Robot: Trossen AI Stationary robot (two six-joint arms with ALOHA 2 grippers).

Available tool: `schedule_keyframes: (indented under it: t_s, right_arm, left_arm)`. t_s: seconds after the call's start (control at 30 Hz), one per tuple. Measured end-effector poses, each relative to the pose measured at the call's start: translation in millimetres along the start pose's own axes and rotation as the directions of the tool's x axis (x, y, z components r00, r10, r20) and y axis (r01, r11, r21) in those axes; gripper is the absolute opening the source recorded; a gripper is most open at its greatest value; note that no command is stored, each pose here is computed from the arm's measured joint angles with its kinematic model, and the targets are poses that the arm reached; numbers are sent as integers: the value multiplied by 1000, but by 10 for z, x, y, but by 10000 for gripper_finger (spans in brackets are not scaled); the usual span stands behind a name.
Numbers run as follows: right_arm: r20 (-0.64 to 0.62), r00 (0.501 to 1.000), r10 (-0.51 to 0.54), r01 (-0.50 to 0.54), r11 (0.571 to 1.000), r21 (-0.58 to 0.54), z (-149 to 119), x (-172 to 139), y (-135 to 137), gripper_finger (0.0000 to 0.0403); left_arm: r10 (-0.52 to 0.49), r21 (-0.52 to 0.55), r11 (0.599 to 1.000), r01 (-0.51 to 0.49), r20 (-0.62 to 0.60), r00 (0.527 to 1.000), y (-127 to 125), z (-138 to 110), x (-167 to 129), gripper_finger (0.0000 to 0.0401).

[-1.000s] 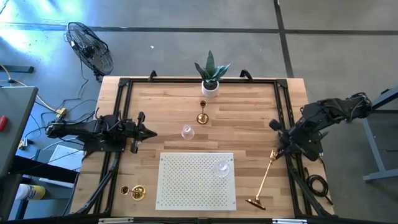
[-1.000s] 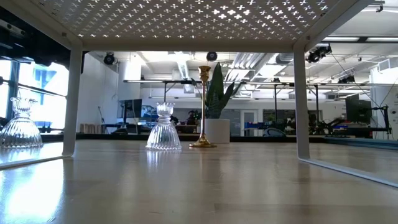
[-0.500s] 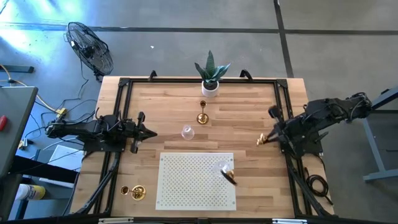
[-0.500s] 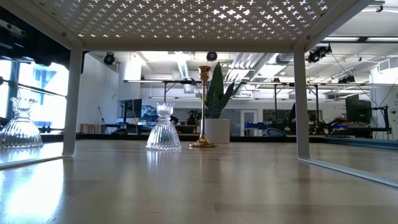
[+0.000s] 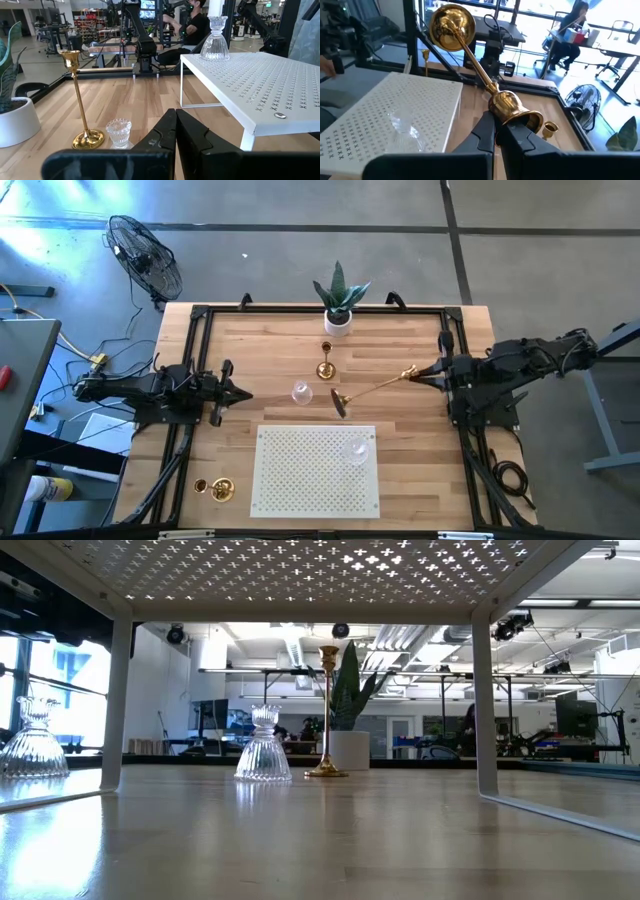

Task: Pick & Place candle stick holders
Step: Put the bottom right gold candle holder on the shelf

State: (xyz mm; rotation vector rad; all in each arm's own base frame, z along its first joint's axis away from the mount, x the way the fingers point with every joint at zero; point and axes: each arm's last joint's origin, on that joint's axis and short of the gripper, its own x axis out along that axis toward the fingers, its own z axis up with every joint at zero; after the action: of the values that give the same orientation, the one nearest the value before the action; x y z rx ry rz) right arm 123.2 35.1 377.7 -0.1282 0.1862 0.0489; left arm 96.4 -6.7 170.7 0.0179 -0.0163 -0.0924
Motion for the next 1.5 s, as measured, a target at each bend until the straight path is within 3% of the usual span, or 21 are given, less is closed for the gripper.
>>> schedule_keyframes:
  t_s: [0.67,0.9,1.03,1.2,1.4,1.5]
  right_arm:
    - [-18,998,-55,55,998,-8,-15,4,-14,0]
    - [-21,998,-55,54,998,-12,-18,4,-14,0]
    - [-21,998,-54,54,998,-10,-18,5,-13,0]
    - [-21,998,-54,54,998,-9,-18,5,-13,0]
    - [-21,998,-53,54,999,8,-18,5,-13,0]
    - [-20,999,-35,36,999,9,-18,6,-8,0]
  left_arm:
    - [-2,0,1000,2,5,1000,0,4,0,1]
    - [-35,-94,995,36,10,999,-10,8,0,1]
    - [21,-99,995,-20,10,1000,6,13,-1,1]
    - [116,-178,978,-110,26,993,35,122,-27,1]
    - [123,-126,986,-110,99,988,39,353,-84,1]
    - [63,-96,994,-52,116,991,22,404,-97,7]
